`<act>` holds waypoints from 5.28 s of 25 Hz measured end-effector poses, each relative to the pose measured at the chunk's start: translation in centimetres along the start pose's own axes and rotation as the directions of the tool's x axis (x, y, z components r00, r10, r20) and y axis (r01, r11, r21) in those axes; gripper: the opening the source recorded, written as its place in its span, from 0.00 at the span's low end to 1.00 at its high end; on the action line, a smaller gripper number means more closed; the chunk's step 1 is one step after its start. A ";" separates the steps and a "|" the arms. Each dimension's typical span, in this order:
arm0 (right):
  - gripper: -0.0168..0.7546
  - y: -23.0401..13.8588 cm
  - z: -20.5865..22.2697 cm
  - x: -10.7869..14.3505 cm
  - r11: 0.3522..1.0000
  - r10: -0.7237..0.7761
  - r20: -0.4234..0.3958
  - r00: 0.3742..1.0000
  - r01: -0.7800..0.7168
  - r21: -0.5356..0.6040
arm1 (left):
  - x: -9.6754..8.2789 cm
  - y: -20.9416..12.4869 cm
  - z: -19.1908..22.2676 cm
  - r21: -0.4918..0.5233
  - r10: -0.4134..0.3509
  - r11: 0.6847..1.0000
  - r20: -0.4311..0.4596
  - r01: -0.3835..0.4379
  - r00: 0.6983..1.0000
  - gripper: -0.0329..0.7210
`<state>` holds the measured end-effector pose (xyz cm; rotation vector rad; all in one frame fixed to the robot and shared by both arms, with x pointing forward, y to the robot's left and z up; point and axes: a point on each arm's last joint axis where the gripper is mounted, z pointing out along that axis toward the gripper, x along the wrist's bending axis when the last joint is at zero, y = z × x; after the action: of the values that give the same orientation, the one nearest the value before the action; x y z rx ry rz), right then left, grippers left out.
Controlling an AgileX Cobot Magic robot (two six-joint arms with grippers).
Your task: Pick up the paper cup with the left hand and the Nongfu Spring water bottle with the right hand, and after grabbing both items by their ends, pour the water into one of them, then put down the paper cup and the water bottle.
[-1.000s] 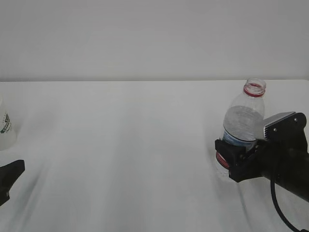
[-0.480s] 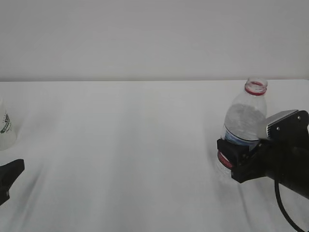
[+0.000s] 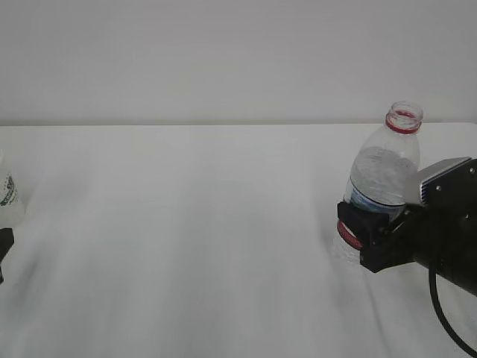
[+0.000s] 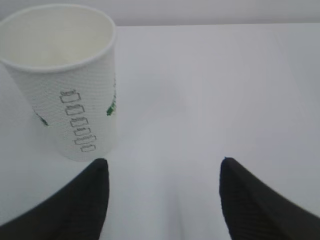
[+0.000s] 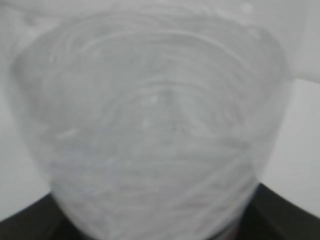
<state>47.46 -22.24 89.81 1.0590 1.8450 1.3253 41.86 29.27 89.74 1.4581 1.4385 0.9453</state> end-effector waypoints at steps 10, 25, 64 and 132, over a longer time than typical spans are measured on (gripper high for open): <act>0.65 0.0 0.0 0.0 1.000 0.000 0.000 1.000 0.000 0.001 | 2.1 0.7 0.5 -0.040 -0.031 0.999 -0.140 0.025 0.990 0.72; 0.65 0.0 0.0 0.0 1.000 0.000 0.000 1.000 0.000 0.001 | 4.2 1.8 1.9 -0.079 -0.018 0.997 -0.140 0.007 0.990 0.72; 0.65 0.0 0.0 0.1 1.000 -0.004 -0.009 1.000 0.004 0.002 | 5.1 0.2 6.4 -0.002 -0.002 1.000 -0.108 0.002 0.994 0.95; 0.65 0.0 0.0 0.3 1.000 0.003 -0.031 1.000 -0.002 0.002 | 7.3 0.5 12.4 -0.062 -0.019 0.998 -0.126 0.011 0.992 0.91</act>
<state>47.27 -21.98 89.77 1.0481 1.8686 1.3480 54.04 35.78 85.52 1.3616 1.4962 1.0795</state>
